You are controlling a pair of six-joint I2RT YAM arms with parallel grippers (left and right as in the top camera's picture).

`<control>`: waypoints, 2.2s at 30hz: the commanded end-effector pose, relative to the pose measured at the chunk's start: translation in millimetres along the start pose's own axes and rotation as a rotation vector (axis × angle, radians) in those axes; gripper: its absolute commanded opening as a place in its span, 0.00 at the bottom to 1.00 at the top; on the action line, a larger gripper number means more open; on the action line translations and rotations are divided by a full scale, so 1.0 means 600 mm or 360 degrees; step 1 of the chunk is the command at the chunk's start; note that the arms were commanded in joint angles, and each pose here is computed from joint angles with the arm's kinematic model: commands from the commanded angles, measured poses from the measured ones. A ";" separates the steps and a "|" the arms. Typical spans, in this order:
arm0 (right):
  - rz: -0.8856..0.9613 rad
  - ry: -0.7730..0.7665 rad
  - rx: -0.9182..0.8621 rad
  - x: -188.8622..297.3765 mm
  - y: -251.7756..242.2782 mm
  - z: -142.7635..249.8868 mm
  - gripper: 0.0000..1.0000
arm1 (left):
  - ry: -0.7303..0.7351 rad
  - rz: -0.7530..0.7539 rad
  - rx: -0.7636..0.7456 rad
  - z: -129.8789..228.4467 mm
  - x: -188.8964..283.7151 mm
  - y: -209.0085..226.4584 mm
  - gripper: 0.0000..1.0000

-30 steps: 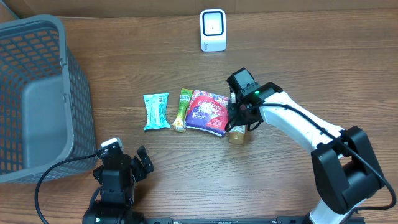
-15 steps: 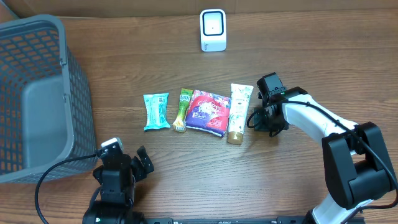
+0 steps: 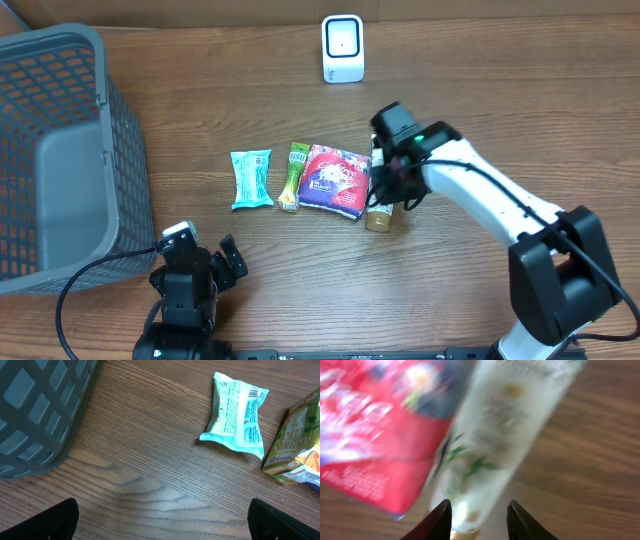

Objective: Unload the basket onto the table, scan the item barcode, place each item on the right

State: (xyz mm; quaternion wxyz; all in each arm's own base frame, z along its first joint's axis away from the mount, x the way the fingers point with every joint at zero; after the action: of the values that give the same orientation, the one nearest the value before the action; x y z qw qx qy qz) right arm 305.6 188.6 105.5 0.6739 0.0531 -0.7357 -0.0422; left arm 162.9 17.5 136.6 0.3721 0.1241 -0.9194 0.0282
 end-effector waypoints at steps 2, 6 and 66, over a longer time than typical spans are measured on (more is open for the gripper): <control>-0.0011 -0.0024 -0.0036 -0.006 0.011 0.010 0.37 | -0.0022 -0.0021 0.0036 -0.001 0.000 0.003 1.00; -0.0018 -0.0036 -0.0047 -0.035 0.007 0.019 0.43 | -0.0022 -0.0021 0.0036 -0.001 0.000 0.003 1.00; -0.1811 0.0291 -0.0256 0.111 -0.084 -0.034 0.31 | -0.0022 -0.0021 0.0036 -0.001 0.000 0.003 1.00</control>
State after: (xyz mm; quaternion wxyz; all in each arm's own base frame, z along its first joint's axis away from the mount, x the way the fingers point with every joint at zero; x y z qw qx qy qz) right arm 327.9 128.3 147.7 0.6491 0.3296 -0.5623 -0.3922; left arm 162.9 17.5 136.6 0.3721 0.1241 -0.9194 0.0282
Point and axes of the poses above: each gripper's point midway between its finger pads, its own x axis back along the fingers, its own y axis along the line the jaws close on, z = x × y, the point moved 5 cm from there along x, back along the fingers, and after that the axes turned 13 degrees about -x, right-handed, at the moved point
